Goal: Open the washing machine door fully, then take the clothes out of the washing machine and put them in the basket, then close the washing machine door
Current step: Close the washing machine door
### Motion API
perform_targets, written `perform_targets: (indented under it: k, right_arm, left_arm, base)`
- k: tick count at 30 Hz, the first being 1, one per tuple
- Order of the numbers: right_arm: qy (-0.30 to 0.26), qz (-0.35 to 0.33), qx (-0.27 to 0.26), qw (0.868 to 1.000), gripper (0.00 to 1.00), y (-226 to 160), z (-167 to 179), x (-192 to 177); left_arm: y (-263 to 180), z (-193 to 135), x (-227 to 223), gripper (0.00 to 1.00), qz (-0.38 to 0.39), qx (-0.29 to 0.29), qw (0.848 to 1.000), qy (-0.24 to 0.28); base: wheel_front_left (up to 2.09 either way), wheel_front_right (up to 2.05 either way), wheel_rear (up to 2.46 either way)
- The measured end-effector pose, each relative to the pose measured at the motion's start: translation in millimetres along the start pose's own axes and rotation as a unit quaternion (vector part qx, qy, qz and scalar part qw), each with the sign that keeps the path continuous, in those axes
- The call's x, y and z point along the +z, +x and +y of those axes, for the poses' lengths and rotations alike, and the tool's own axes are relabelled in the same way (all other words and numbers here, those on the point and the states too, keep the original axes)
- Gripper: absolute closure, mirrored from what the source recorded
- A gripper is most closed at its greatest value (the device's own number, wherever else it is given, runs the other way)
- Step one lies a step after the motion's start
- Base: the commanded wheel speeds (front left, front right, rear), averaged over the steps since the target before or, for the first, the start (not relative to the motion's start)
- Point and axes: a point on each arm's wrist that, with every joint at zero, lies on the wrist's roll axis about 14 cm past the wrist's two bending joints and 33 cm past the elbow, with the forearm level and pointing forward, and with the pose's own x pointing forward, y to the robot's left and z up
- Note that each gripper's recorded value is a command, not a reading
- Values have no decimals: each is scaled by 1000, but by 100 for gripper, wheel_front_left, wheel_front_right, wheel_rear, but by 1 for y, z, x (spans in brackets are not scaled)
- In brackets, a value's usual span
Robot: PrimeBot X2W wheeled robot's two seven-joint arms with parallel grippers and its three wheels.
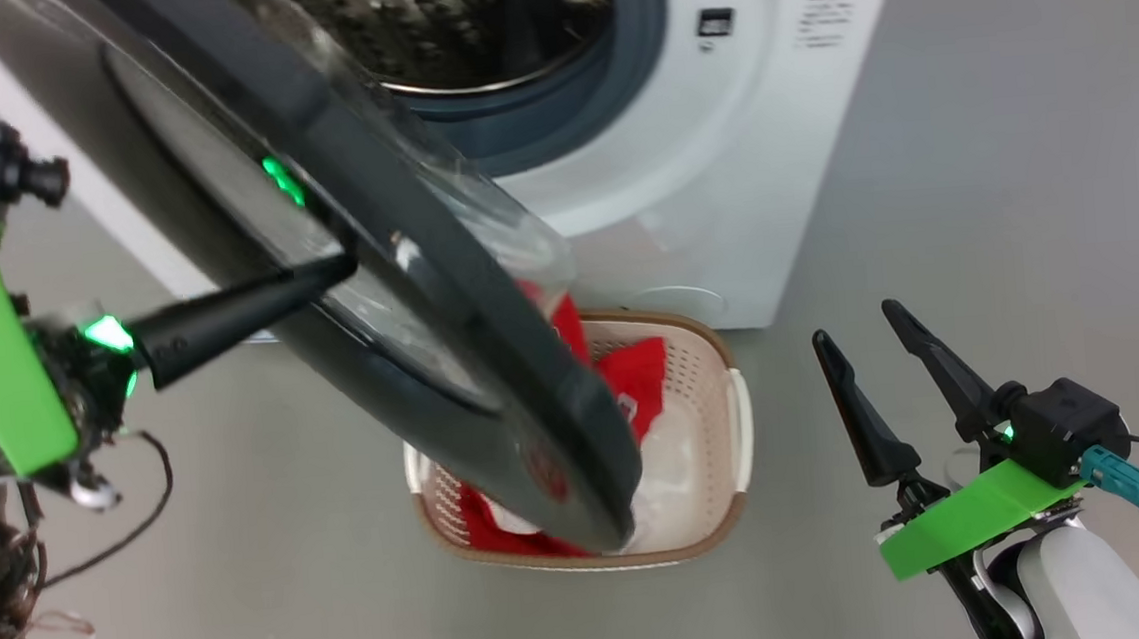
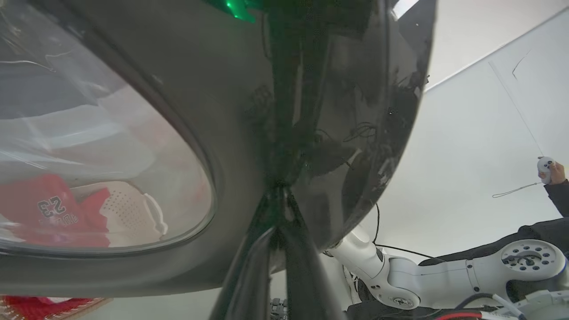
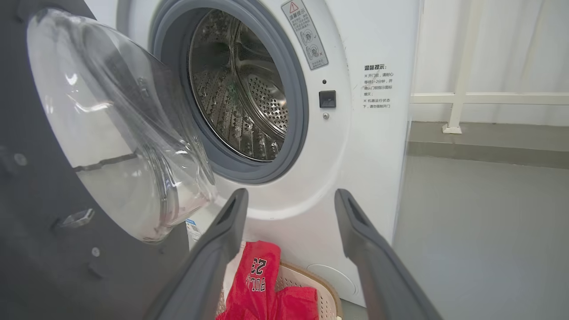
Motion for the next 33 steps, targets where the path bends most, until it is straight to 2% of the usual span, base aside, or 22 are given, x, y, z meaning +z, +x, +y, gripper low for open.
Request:
perform_targets:
  k: [7,16,33]
  right_arm:
    - [-2,-8,-37,999,0,-7,-23,5]
    - [-5,-5,-85,996,0,-18,-53,2]
    - [-2,-2,-148,989,0,-40,-84,0]
  left_arm:
    - [33,6,25,100,-9,-19,1000,9]
    - [70,28,48,100,-23,-28,999,-8]
    - [114,77,94,100,-92,-2,995,-37]
  base:
    - [0,0,0]
    - [0,0,0]
    - [0,0,0]
